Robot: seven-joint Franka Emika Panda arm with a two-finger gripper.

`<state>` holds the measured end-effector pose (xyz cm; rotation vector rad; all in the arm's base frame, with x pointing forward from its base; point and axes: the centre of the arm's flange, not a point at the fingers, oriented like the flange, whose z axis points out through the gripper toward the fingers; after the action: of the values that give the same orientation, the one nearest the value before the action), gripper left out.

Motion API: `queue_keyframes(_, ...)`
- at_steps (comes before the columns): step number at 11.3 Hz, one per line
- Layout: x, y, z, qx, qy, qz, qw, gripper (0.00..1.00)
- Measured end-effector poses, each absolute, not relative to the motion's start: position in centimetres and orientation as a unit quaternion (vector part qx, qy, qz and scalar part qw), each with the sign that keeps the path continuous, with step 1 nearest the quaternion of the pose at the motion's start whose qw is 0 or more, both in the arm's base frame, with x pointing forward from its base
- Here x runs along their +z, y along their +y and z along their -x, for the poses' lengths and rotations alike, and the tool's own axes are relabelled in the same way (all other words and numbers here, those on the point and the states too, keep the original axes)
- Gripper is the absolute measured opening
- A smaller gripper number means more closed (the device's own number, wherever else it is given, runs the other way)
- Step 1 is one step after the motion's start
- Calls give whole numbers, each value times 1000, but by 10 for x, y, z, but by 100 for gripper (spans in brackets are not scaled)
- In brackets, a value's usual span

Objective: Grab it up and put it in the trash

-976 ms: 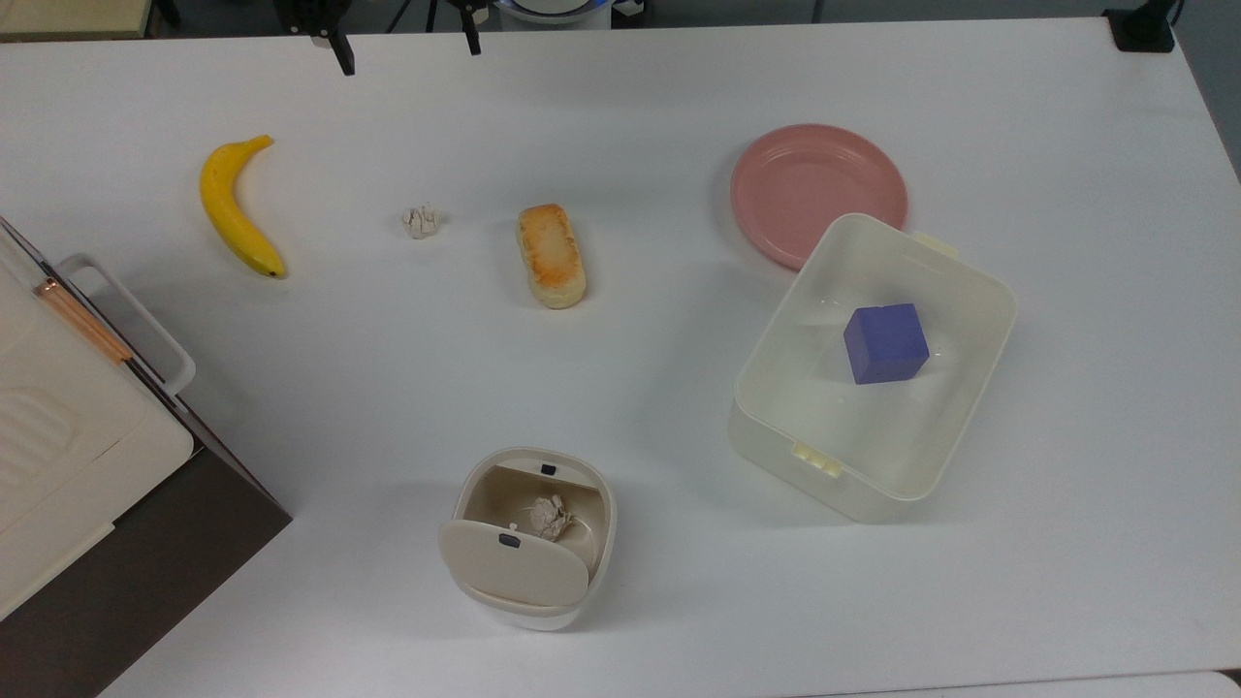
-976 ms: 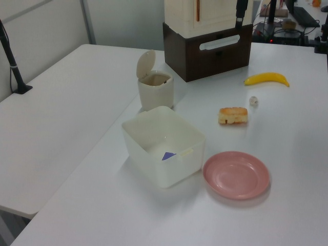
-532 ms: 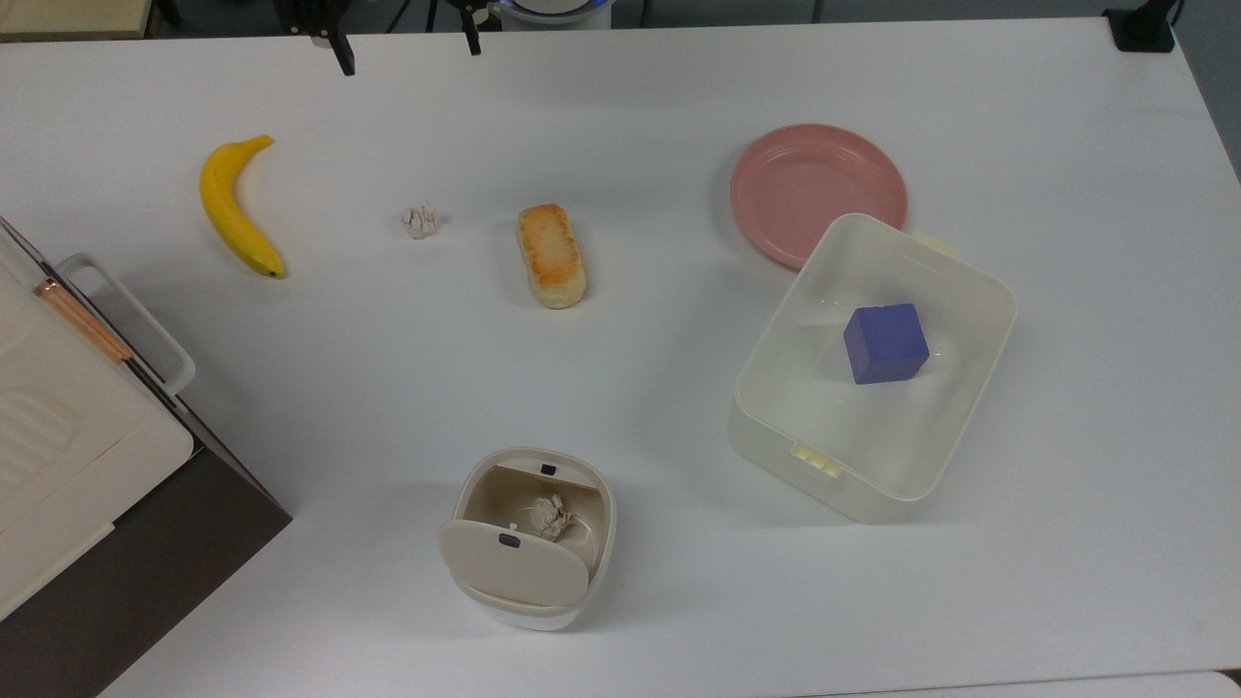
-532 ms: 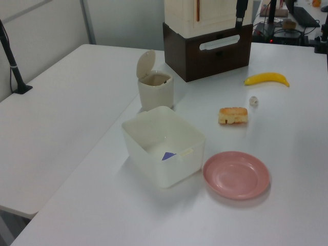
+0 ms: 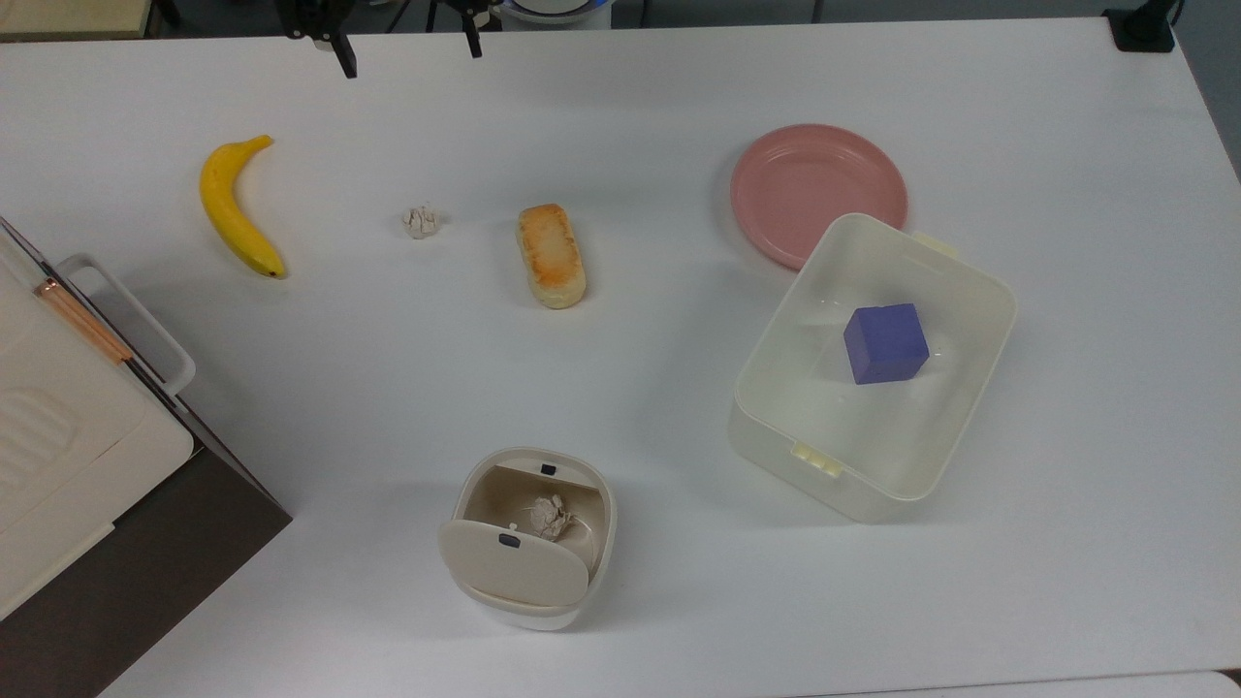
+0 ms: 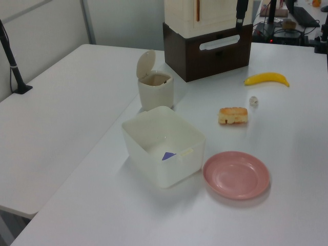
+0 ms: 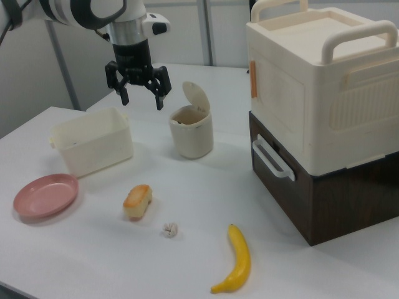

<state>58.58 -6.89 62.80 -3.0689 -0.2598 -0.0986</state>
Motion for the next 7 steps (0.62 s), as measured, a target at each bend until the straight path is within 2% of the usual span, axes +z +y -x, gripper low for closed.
queue_keyframes(7, 596, -71, -581, -12, -82, 996, 32, 100)
